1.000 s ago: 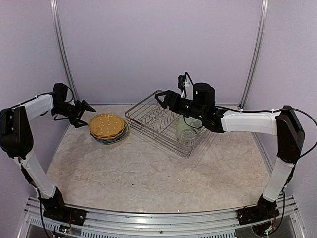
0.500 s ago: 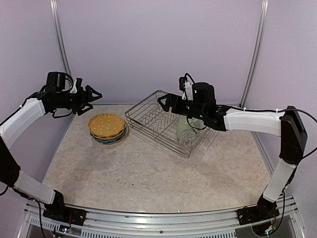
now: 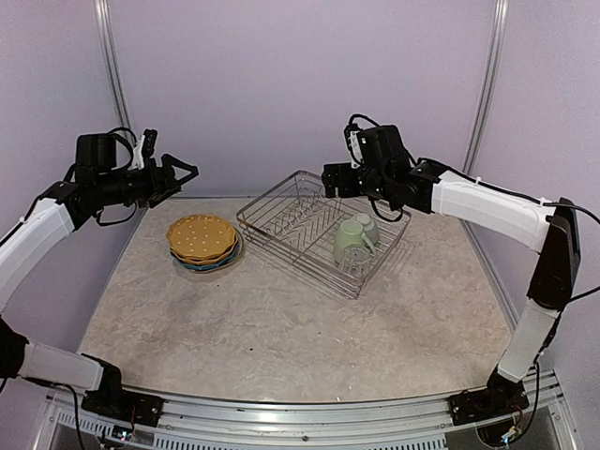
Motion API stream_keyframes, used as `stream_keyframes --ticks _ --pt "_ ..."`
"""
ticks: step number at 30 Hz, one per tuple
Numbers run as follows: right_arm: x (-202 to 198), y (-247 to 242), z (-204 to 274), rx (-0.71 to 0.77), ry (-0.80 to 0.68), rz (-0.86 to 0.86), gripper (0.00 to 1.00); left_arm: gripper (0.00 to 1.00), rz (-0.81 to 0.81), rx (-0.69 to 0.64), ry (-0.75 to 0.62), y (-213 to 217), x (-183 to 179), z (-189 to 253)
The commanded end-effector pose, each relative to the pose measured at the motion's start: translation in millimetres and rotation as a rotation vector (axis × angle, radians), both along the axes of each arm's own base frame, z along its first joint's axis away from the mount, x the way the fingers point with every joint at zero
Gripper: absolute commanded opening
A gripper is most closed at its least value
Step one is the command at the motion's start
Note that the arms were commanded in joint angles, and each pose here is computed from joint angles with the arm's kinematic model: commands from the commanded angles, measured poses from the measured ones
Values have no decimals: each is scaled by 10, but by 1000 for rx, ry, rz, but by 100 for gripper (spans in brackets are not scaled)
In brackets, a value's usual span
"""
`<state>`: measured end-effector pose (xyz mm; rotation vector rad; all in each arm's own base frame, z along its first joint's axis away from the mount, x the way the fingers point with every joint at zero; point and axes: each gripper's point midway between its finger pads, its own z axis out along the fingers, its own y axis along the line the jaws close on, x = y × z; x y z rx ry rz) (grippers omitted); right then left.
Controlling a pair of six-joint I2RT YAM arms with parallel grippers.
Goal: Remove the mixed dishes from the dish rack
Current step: Grab the cup from the dish rack.
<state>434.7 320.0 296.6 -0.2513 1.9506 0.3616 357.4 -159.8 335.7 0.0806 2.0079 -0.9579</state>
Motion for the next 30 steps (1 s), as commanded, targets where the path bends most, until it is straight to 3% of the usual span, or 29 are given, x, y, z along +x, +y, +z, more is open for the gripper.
stream_keyframes --ticks 1,8,30 --pt "98 -386 -537 -321 123 -132 99 82 -32 1 -11 -59 4 -17" --pt "299 -473 -962 -413 261 -170 100 82 -43 -6 20 -88 47 -95" --pt "345 -491 -1703 -393 486 -110 97 82 -53 -13 91 -134 134 -264"
